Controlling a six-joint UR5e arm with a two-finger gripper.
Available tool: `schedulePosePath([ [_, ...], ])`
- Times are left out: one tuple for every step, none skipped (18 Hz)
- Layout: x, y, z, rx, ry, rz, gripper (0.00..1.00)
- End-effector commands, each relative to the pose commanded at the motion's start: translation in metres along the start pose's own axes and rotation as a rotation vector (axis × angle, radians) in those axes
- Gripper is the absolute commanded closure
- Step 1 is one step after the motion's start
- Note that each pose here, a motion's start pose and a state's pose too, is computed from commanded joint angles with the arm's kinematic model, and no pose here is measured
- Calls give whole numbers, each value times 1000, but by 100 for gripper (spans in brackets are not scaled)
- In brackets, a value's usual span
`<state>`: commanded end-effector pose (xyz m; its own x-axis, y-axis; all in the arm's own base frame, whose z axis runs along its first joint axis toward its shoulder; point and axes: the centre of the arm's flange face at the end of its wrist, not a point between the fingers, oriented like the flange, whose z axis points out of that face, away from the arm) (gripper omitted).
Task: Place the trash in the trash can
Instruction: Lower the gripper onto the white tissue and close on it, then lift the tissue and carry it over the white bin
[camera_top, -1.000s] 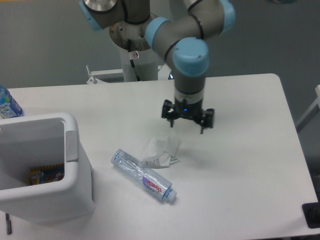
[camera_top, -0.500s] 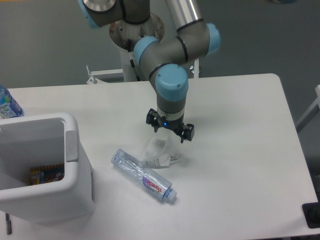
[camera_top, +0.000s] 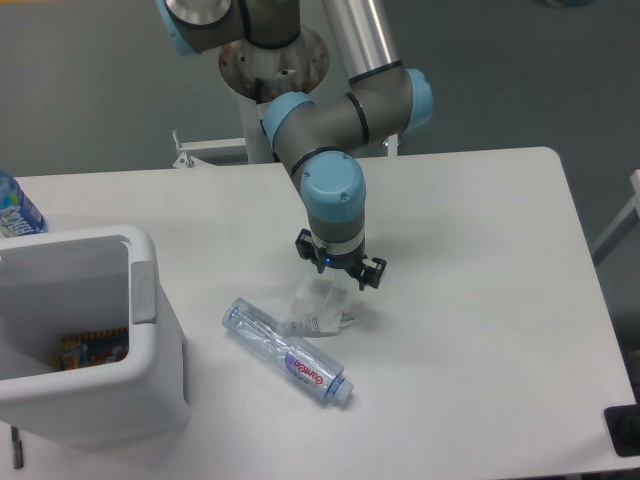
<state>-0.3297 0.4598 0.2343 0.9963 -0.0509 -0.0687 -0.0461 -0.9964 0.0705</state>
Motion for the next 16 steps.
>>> schedulePosePath([
  [-2, 1, -3, 3, -3, 1, 100],
  [-5, 4, -4, 0, -1, -3, 100],
  [-7, 9, -9, 3, -5, 4, 100],
  [-10, 14, -17, 10, -14, 26, 100],
  [-14, 21, -22, 13, -16, 53, 100],
  [-16, 26, -23, 8, -7, 75, 100],
  [-20, 30, -28, 9, 2, 87, 100],
  [-25, 35, -41, 16, 1, 79, 100],
  [-30, 36, -54, 33, 19, 72, 100],
  [-33, 35, -67, 65, 49, 64, 100],
  [-41, 39, -84, 96, 69, 48, 100],
  [-47, 40, -96, 126, 86, 33, 100],
  [-51, 37, -107, 166, 94, 16, 100],
  [-53, 34, -119, 217, 99, -3, 100],
  [-55, 35, -134, 275, 106, -46, 100],
  [-59, 37, -148, 335, 114, -103, 100],
])
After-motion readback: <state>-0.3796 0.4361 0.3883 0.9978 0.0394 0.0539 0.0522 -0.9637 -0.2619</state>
